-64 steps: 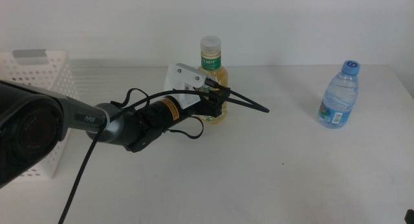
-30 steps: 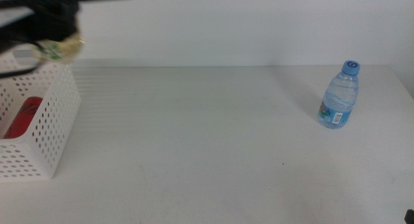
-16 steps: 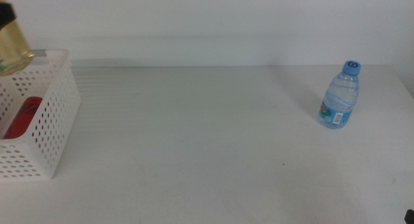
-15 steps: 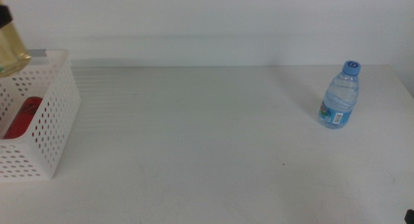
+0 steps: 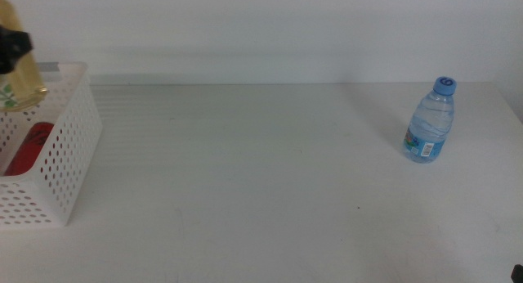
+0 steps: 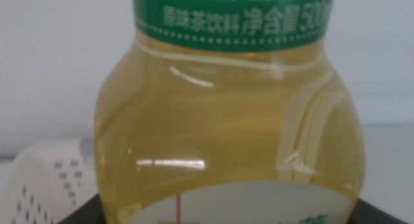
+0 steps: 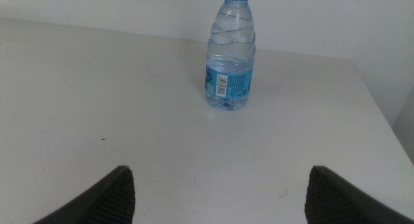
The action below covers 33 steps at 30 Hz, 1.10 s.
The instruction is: Use arms to grab the bottles and put them into the dustbin to the left of the table.
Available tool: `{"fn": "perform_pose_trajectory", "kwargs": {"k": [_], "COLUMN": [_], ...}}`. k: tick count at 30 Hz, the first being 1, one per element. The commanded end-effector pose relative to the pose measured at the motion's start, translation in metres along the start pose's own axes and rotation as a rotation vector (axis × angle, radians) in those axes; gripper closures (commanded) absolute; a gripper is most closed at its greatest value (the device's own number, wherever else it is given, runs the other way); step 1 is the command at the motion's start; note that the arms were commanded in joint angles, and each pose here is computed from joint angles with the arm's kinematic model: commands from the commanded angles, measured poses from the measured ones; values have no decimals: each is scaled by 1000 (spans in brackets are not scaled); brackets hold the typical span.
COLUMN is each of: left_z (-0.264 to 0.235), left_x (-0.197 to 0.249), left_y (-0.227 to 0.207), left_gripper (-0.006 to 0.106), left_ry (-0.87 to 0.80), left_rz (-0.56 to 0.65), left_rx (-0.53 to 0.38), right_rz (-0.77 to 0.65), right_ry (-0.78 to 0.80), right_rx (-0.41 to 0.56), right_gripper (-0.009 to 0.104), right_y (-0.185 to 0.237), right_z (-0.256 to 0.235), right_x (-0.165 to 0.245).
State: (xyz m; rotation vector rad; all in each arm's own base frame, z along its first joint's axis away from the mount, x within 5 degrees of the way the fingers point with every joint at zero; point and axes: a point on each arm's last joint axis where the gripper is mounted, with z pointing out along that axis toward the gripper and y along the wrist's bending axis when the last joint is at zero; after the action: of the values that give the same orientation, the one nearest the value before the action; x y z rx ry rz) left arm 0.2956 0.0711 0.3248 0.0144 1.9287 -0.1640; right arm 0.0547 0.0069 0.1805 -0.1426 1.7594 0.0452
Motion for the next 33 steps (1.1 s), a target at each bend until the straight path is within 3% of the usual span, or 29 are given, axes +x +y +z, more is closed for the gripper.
{"fn": "perform_pose_trajectory", "kwargs": {"k": [1,6,9,13,16,18,20,23,29,33], "left_z": [-11,-6,-7,-9,-12,-12,-9,-7,-6,-3], "left_x": [-26,-30,-30,-37,-38,-34,-32,-38,-56,-63], "left_y": [-12,-18,-21,-21,-12,-7,-6,0,1,4], "left_gripper": [94,94,94,94,96,100,106,106,106,106], "left_ry": [-78,-105,-106,-198,-218,-121,-9,96,195,214], "left_rz": [198,275,269,93,96,136,175,152,58,71], "left_rx": [-54,-179,-155,-135,-258,-372,-405,-372,-169,-148], "right_rz": [-18,-18,-18,-18,-18,-18,-18,-18,-18,-18], "right_ry": [-105,-105,-105,-105,-105,-105,-105,-105,-105,-105], "right_rx": [19,19,19,19,19,19,19,19,19,19], "right_gripper": [25,25,25,25,25,25,25,25,25,25], "right_y": [-1,-1,-1,-1,-1,-1,-1,-1,-1,-1], "right_z": [-3,-3,-3,-3,-3,-3,-3,-3,-3,-3], "right_x": [-10,-10,-10,-10,-10,-10,-10,-10,-10,-10]}}
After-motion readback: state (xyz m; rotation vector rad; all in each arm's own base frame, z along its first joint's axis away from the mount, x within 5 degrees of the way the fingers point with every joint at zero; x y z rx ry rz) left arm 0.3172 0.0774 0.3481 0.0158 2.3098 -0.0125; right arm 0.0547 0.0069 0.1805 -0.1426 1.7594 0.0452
